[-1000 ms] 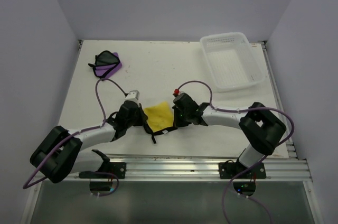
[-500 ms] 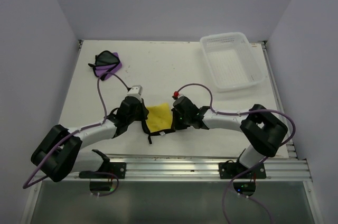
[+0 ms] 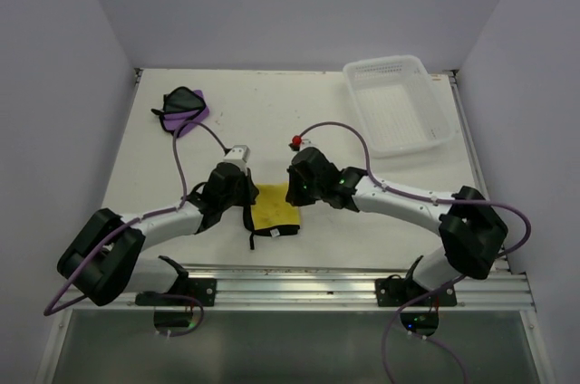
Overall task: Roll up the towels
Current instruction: Fold the towel
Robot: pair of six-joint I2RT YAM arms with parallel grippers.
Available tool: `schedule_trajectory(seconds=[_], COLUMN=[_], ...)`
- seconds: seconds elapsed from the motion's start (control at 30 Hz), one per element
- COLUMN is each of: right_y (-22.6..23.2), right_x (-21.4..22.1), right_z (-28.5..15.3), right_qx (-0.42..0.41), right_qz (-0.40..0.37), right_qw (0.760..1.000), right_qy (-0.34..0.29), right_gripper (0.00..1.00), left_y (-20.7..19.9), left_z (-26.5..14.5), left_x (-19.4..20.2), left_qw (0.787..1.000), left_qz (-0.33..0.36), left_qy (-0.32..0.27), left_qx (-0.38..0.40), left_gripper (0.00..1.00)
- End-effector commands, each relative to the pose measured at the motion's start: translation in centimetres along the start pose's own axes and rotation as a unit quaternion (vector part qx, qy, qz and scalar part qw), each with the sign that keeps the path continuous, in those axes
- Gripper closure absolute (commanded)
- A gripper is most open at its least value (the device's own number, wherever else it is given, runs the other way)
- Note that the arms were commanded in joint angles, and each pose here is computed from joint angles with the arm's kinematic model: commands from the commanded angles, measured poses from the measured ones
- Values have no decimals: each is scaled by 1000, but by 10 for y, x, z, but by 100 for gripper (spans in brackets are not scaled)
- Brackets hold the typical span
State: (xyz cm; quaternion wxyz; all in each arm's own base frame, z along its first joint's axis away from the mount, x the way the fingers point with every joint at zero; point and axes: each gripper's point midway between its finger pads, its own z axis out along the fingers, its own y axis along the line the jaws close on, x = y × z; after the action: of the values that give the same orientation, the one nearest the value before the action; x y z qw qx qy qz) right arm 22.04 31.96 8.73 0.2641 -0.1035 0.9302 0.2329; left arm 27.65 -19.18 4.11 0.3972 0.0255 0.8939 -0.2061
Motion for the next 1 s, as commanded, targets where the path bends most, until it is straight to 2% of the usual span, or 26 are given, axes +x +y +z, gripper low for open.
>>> schedule_trajectory(seconds=[0.0, 0.2, 0.53, 0.73, 0.97], right_y=[6, 14, -14, -31, -41], right_x=[-38, -54, -54, -43, -27], right_z=[1, 21, 56, 72, 87], right_qx=[8, 1, 24, 39, 47], right_qz=[-6, -5, 22, 30, 34], right_qw=[999, 999, 999, 999, 998], right_qy=[-33, -32, -10, 12, 33], right_gripper=[100, 100, 100, 100, 100], left_y=[-19, -13, 9, 26, 33], left_z=[-4, -2, -2, 4, 8], left_x=[-29, -22, -13, 1, 13], left_qw=[998, 999, 999, 997, 996], left_qz=[5, 0, -10, -16, -22], left_qy=[-46, -34, -30, -6, 9], left_qx=[35, 20, -32, -76, -88], left_gripper=[100, 100, 100, 100, 100])
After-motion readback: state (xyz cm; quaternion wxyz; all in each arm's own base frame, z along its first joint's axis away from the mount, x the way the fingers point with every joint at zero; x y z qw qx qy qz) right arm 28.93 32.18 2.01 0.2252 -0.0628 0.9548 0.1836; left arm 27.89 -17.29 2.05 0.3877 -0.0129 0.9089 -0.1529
